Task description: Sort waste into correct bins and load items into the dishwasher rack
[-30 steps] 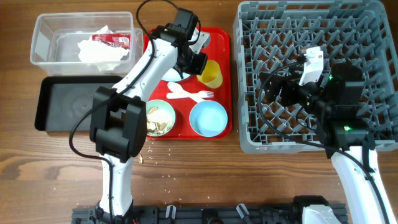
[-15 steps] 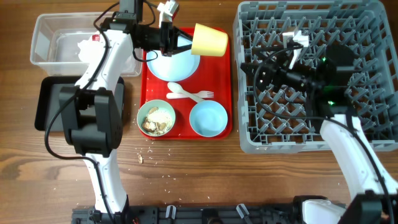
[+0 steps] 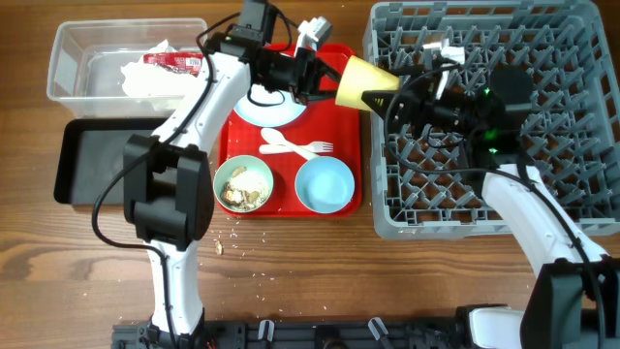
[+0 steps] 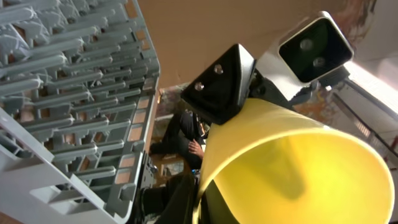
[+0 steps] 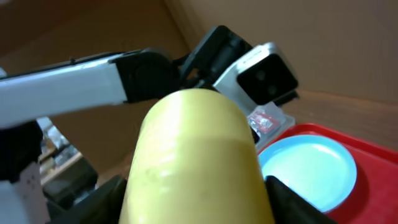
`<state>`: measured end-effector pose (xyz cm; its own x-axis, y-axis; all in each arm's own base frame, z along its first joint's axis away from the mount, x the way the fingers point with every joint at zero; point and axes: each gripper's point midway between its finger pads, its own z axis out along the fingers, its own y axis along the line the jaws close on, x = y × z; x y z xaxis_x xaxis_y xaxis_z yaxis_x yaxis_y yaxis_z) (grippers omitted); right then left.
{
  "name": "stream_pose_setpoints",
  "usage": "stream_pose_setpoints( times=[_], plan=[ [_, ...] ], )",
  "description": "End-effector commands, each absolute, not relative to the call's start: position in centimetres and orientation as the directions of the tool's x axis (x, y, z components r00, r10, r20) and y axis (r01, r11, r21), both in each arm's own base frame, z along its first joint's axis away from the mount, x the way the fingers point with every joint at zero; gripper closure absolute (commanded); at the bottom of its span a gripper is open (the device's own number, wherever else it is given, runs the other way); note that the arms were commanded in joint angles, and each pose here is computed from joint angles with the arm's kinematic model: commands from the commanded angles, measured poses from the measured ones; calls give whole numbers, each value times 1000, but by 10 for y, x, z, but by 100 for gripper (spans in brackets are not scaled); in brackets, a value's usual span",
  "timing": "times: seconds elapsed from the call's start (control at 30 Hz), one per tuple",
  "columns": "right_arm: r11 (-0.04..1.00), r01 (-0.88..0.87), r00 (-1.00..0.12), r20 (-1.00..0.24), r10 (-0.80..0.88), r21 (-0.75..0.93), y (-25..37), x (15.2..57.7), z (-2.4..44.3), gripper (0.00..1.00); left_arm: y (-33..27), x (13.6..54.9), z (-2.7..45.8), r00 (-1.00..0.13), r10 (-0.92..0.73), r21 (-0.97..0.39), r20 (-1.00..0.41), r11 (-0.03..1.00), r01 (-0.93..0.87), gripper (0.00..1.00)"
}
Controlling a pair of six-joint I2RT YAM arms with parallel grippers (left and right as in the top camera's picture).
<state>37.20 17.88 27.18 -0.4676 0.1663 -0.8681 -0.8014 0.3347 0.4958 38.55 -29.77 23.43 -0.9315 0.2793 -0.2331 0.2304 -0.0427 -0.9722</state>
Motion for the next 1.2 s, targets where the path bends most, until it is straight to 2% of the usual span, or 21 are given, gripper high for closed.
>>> stream_pose_setpoints(
  times=[0.0, 0.1, 0.17, 0.23, 0.27, 0.33, 0.43, 0.53, 0.6, 0.77, 0.97, 1.17],
  plan=[
    [311, -814, -465, -871, 157, 491, 182, 371, 275, 51, -296, 377, 256, -922, 287, -965, -261, -83, 247, 94],
    [301, -804, -487, -858, 161, 513, 183, 370, 275, 55, -292, 381, 255, -923, 274, -963, -270, -77, 259, 58],
    [301, -803, -488, -858, 163, 514, 183, 369, 276, 62, -286, 389, 256, -919, 253, -954, -301, -79, 290, 45],
    [305, -780, -518, -837, 178, 547, 180, 371, 276, 64, -273, 403, 253, -919, 214, -943, -331, -47, 329, 41],
    [319, -760, -535, -823, 188, 567, 176, 373, 274, 64, -264, 415, 245, -924, 178, -938, -337, 15, 345, 40],
    [440, -637, -605, -764, 225, 633, 164, 383, 253, 64, -230, 454, 212, -935, 67, -898, -348, 262, 353, 39],
    [670, -406, -666, -703, 249, 622, 139, 385, 217, 64, -189, 488, 177, -929, -30, -802, -369, 515, 302, 37],
    [810, -192, -688, -665, 292, 554, 105, 370, 211, 63, -165, 505, 156, -918, -72, -703, -390, 667, 246, 29],
    [905, 18, -720, -623, 306, 424, 69, 340, 215, 64, -152, 513, 145, -911, -87, -636, -404, 742, 211, 26],
    [962, 128, -815, -527, 240, 240, 59, 291, 234, 64, -134, 520, 133, -903, -104, -549, -416, 821, 158, 26],
    [981, 167, -970, -159, 181, 98, 74, 255, 160, 64, -125, 516, 124, -913, -108, -509, -394, 852, 118, 25],
    [991, 134, -990, -36, 134, 10, 82, 257, 122, 63, -122, 513, 120, -919, -110, -494, -379, 864, 101, 24]
  ],
)
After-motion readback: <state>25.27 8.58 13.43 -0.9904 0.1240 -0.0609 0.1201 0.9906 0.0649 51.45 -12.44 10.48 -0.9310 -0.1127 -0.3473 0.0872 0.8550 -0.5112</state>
